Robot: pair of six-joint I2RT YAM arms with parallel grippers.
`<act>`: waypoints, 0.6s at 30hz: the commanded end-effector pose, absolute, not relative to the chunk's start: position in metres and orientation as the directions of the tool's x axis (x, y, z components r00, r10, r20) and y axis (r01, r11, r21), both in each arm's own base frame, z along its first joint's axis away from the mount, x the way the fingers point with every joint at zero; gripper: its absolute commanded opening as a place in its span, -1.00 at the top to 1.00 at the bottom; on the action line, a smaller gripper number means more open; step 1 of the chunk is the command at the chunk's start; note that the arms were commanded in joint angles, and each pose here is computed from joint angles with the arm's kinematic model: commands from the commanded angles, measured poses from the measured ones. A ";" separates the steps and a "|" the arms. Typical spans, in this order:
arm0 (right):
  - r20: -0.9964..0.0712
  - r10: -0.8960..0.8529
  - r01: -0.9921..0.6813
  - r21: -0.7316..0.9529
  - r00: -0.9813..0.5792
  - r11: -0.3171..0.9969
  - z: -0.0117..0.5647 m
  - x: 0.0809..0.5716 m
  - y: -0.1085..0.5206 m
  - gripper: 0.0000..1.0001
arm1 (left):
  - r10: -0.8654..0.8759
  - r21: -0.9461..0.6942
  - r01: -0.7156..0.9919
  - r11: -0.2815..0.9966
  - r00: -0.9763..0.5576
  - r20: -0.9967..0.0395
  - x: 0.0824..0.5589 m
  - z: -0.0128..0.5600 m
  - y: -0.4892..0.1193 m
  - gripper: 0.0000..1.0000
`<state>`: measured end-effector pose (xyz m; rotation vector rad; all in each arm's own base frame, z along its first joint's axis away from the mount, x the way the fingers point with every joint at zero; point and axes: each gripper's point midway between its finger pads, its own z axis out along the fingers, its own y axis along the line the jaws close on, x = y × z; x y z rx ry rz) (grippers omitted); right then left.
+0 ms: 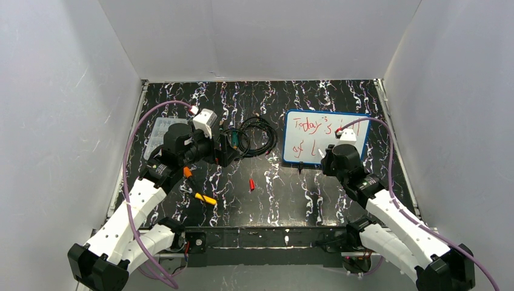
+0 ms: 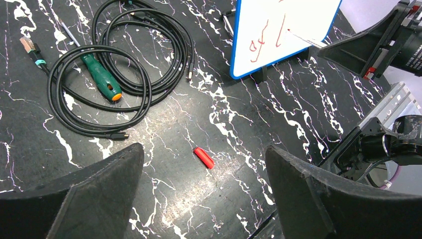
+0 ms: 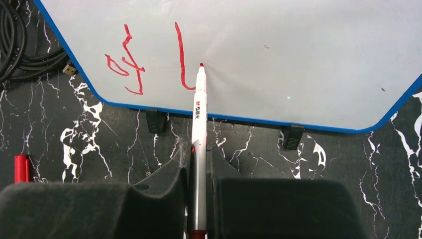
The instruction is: Write a sentence on the whiteboard
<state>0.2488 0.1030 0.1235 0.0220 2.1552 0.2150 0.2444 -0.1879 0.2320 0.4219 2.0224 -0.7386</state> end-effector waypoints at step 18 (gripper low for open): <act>-0.793 0.128 -0.019 0.172 -0.596 0.985 0.113 0.248 0.101 0.97 | 0.003 -0.341 0.563 0.753 -0.520 -0.854 0.242 0.232 -0.188 -0.81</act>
